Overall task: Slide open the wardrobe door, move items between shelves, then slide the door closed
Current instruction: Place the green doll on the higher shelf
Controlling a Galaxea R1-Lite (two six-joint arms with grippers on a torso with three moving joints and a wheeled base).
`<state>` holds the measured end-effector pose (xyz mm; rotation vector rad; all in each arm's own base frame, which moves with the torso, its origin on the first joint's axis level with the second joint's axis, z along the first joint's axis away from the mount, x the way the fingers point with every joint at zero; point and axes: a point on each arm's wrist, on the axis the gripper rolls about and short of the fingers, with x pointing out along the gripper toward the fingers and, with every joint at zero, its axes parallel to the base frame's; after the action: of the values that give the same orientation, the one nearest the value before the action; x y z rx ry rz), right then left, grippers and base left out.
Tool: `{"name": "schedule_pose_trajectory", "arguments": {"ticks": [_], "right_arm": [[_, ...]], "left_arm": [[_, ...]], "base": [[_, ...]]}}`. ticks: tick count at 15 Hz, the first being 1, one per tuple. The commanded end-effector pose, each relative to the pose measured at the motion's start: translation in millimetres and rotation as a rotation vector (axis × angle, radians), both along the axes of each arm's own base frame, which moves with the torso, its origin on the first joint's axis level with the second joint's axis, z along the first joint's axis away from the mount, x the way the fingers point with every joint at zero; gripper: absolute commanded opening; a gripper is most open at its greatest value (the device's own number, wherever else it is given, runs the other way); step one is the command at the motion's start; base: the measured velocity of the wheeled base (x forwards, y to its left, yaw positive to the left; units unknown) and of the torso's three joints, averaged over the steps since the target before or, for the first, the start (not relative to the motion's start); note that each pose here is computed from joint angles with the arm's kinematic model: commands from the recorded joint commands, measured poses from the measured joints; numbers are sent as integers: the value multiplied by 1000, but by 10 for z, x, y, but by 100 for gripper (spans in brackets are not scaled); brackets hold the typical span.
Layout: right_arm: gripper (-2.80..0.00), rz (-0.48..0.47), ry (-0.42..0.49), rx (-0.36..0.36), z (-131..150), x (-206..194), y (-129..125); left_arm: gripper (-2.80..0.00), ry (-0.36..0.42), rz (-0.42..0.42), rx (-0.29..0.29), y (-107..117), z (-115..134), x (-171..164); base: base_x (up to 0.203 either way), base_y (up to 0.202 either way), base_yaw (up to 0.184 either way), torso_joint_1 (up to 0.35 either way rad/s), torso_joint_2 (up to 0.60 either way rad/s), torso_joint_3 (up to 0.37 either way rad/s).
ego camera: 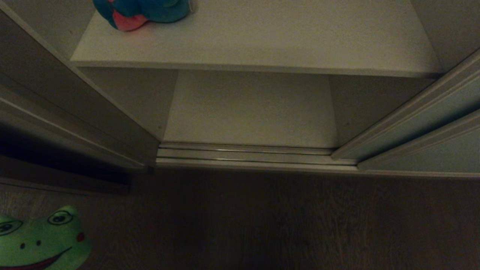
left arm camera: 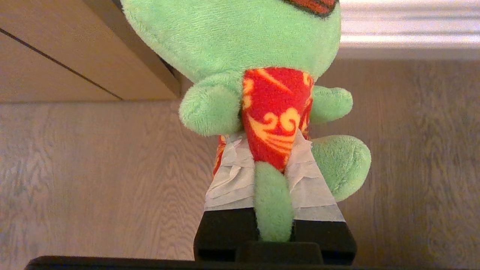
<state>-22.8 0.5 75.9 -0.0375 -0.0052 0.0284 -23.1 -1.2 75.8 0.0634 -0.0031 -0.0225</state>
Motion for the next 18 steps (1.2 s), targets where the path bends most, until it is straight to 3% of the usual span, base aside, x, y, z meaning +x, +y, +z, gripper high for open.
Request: {"name": "schedule_pose_trajectory", "arguments": {"ticks": [1,18], "right_arm": [[-280,1,-3,-1,0,-2,0],[-280,1,-3,-1,0,-2,0]], "left_arm": [[-280,4,1,1,0,0,3],[-280,3,0,-2,0,0,2]], "base": [[0,0,0,5,-5,204],[0,0,0,2,0,204]]}}
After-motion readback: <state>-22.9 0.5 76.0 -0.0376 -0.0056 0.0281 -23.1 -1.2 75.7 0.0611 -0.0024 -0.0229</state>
